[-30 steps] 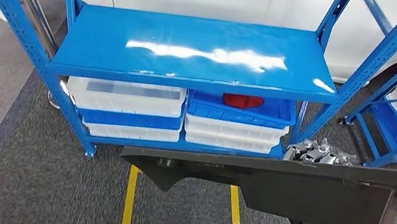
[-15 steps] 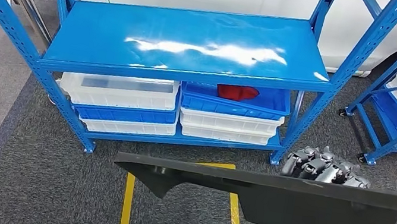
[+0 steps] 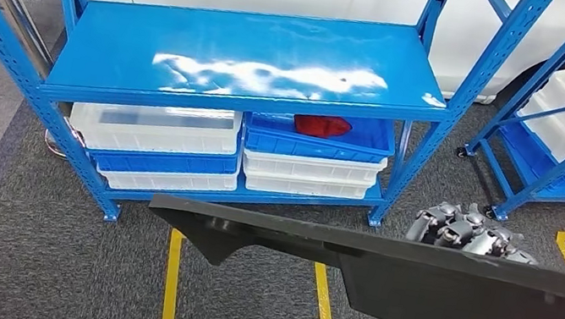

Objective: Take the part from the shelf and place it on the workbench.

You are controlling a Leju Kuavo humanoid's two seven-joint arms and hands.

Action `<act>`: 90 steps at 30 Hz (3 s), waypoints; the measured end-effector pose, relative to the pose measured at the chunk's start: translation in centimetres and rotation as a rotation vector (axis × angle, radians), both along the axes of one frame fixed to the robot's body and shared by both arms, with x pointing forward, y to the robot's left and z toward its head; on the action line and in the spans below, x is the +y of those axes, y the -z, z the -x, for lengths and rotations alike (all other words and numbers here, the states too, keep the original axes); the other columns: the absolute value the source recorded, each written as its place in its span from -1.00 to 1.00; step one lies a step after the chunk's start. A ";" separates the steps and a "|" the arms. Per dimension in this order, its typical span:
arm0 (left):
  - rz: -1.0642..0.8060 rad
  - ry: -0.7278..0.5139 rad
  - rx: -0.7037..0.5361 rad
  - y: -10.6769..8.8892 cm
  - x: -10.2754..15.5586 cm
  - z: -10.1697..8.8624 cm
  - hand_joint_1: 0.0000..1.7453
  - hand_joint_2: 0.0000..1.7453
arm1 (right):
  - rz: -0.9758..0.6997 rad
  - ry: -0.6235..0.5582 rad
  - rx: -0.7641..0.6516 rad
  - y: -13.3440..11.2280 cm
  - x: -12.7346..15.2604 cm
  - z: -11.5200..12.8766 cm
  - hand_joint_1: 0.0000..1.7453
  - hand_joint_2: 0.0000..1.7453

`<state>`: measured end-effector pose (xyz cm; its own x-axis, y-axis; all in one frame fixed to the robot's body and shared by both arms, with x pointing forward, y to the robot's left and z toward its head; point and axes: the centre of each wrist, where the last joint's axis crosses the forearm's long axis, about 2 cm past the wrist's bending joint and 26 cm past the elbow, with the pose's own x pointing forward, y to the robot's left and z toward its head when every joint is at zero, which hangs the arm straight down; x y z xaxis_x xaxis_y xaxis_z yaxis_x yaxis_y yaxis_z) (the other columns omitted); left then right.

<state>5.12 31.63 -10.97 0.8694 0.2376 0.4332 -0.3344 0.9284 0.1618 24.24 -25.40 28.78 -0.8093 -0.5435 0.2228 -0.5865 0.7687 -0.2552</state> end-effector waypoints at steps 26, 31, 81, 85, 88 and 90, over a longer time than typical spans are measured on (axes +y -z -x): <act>0.007 0.042 -0.019 0.0 0.1 -0.4 -1.00 1.00 | -0.007 0.065 -0.009 -0.4 0.7 1.1 1.00 1.00; 0.004 0.038 -0.009 0.0 -0.1 -0.4 -1.00 1.00 | 0.001 0.051 0.005 -0.1 1.1 1.3 1.00 1.00; -0.013 -0.022 0.015 -0.1 1.9 0.0 -1.00 1.00 | 0.008 0.104 -0.046 -1.4 2.3 0.8 1.00 1.00; -0.010 -0.018 0.016 -0.1 1.9 0.1 -1.00 1.00 | 0.018 0.102 -0.043 -1.2 2.4 0.9 1.00 1.00; -0.007 -0.016 0.021 -0.1 1.9 0.2 -1.00 1.00 | 0.021 0.101 -0.041 -1.1 2.5 1.0 1.00 1.00; -0.003 -0.012 0.024 -0.1 1.8 0.1 -1.00 1.00 | 0.024 0.100 -0.046 -1.2 2.5 1.2 1.00 1.00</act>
<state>5.03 33.44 -10.88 0.8765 0.2471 0.4131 -0.3417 0.9239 0.1723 23.04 -22.87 29.95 -0.8686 -0.4550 0.1961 -0.4949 0.8160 -0.2986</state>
